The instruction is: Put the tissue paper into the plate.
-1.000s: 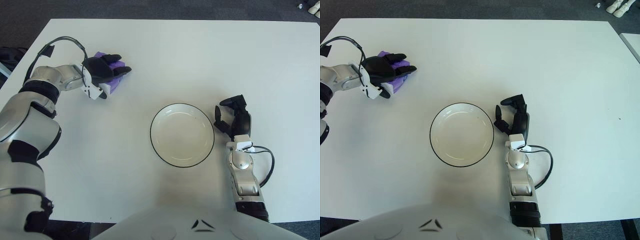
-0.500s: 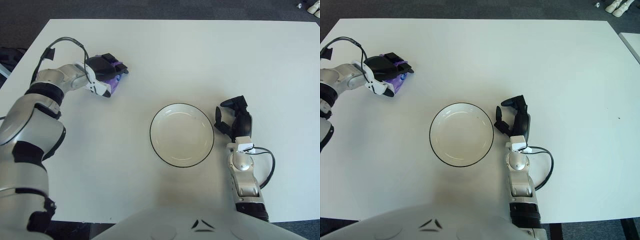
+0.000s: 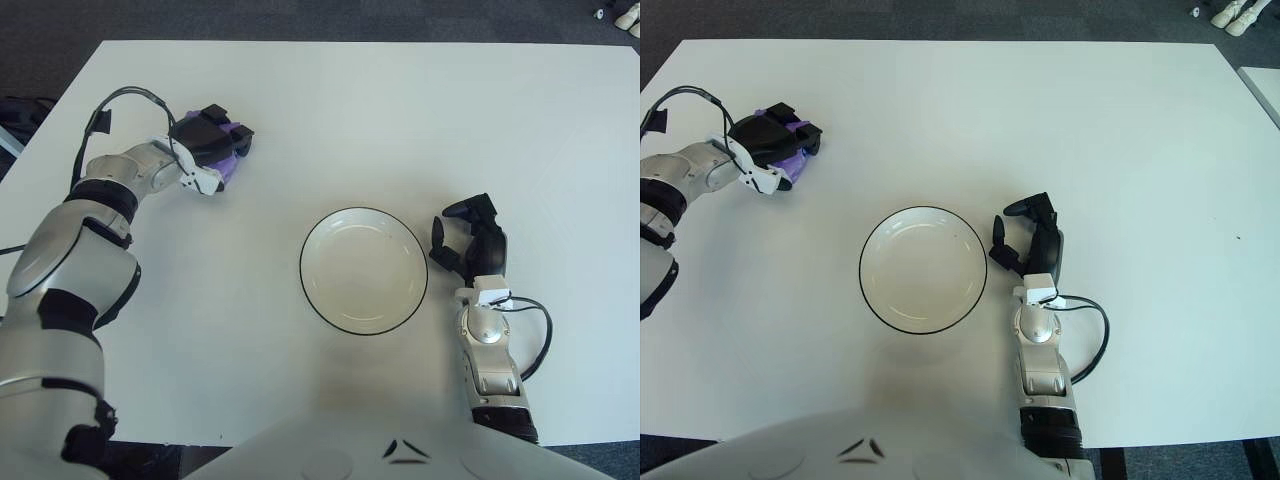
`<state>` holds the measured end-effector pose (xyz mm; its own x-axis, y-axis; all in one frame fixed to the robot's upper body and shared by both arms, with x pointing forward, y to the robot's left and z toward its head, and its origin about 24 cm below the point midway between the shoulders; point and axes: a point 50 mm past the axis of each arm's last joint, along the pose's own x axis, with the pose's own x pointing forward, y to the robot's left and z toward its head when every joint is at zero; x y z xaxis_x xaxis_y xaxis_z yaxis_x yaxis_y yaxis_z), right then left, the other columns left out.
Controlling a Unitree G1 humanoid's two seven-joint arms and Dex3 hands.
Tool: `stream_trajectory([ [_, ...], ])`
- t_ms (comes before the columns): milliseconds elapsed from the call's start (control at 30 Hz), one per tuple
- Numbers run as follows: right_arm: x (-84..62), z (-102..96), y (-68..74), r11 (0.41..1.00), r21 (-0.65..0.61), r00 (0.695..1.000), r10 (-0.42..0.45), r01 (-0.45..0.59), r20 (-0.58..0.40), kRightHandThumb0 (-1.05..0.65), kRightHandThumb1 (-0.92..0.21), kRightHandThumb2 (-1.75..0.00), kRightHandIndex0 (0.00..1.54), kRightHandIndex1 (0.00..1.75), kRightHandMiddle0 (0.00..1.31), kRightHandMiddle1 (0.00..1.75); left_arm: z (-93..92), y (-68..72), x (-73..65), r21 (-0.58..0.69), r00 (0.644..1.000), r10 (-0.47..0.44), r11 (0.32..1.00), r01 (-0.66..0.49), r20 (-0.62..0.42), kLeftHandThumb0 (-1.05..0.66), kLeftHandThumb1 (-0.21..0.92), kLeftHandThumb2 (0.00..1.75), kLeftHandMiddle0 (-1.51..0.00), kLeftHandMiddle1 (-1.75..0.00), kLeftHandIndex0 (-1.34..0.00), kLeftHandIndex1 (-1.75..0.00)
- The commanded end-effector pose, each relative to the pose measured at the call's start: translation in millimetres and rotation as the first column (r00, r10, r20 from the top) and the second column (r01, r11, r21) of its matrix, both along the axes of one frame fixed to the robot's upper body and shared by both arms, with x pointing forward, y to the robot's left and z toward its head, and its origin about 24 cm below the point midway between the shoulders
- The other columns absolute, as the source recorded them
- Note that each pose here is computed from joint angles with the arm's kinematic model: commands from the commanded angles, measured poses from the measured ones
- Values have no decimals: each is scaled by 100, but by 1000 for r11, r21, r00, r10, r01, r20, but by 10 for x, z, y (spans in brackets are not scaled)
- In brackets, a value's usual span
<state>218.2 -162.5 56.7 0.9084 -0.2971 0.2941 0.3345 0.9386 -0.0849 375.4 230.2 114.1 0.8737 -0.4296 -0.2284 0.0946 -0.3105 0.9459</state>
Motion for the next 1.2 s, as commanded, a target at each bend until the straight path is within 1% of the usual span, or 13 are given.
stream_trajectory([
  [0,-69,-133,-38,1000,20,998,-18,19,-62,-43,-47,-113,67,139,49,175,-654,156,-296,57,973,89,995,-79,-211,-3,4,161,-79,-171,-62,-174],
  [100,-73,-132,-43,1000,21,998,-18,19,-62,-43,-47,-114,68,140,49,175,-677,163,-309,14,976,106,994,-106,-193,-1,1,163,-85,-165,-64,-174],
  [267,-79,-129,-49,1000,19,998,-17,18,-63,-43,-46,-114,67,140,49,175,-719,159,-342,-116,980,139,981,-156,-144,0,-2,165,-90,-159,-65,-175],
  [333,-81,-129,-51,1000,18,998,-16,18,-62,-43,-46,-114,67,140,49,175,-724,156,-346,-135,980,143,977,-162,-139,0,-2,165,-91,-158,-65,-175],
  [467,-82,-128,-53,1000,18,998,-16,17,-62,-43,-46,-115,68,140,50,175,-730,141,-362,-212,984,152,963,-169,-91,0,-3,165,-92,-157,-65,-175],
  [533,-82,-128,-53,1000,18,998,-17,18,-63,-43,-46,-115,68,140,50,175,-723,133,-367,-261,985,162,950,-173,-64,0,-4,166,-94,-156,-66,-175],
  [700,-80,-129,-54,1000,19,998,-17,18,-64,-44,-45,-116,69,141,50,175,-690,131,-365,-332,983,178,926,-179,-32,0,-5,167,-95,-155,-66,-175],
  [833,-77,-128,-55,1000,21,998,-16,17,-61,-44,-45,-116,69,142,50,175,-607,154,-358,-449,975,218,876,-179,36,0,-5,167,-95,-155,-66,-175],
  [900,-76,-129,-56,1000,21,998,-16,17,-61,-43,-45,-115,68,141,50,175,-601,154,-361,-472,973,227,864,-177,51,0,-5,168,-95,-156,-66,-175],
  [1033,-71,-131,-53,1000,23,998,-15,16,-58,-43,-46,-114,67,141,49,175,-509,151,-381,-629,949,276,768,-121,154,0,-5,168,-94,-159,-66,-175],
  [1067,-71,-131,-52,1000,23,998,-15,16,-58,-43,-47,-114,67,140,49,175,-489,152,-386,-651,943,283,752,-107,173,0,-3,167,-92,-161,-65,-175],
  [1133,-69,-135,-52,1000,22,998,-16,18,-63,-43,-47,-113,66,140,49,175,-400,141,-384,-702,935,280,710,-48,219,0,0,165,-88,-164,-62,-175],
  [1167,-68,-137,-51,1000,21,998,-16,17,-66,-43,-47,-113,66,140,49,175,-354,132,-387,-737,929,282,676,-16,238,0,0,165,-88,-164,-62,-175],
])
